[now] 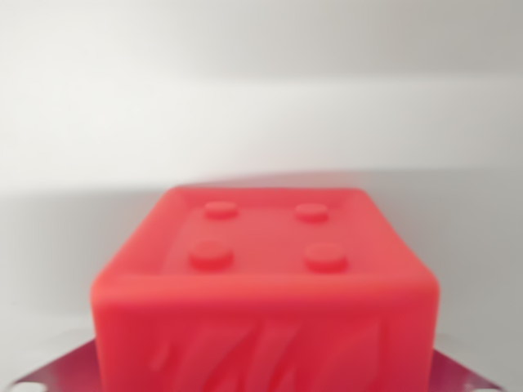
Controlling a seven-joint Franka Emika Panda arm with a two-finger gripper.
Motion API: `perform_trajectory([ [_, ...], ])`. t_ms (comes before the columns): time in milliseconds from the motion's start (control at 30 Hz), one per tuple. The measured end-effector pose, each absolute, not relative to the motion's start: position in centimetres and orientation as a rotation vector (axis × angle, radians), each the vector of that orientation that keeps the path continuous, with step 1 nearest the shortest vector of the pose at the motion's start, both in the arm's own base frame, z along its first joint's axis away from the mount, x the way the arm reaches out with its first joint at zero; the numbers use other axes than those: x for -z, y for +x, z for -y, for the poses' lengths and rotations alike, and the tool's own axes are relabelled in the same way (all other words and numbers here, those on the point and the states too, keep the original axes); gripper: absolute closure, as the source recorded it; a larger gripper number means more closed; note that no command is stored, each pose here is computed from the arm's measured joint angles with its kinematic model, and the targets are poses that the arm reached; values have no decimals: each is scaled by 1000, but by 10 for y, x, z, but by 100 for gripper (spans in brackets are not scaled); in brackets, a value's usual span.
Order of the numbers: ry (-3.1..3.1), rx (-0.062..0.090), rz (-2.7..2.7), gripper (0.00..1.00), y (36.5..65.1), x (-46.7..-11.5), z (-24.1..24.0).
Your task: Destack cube
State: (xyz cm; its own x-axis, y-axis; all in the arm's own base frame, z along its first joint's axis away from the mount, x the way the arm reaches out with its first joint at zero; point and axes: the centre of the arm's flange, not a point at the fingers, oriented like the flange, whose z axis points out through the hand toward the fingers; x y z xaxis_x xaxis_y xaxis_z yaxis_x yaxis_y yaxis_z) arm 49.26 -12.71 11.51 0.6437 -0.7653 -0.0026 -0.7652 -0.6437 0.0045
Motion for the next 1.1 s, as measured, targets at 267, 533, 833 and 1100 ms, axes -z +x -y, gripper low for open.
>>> perform_trajectory([
  [267, 2845, 6, 1325, 0, 493, -115, 127],
  [533, 2845, 6, 1325, 0, 493, -115, 127],
  [833, 2845, 6, 1325, 0, 493, -115, 127],
  [1100, 2846, 4, 1326, 0, 493, -120, 127],
])
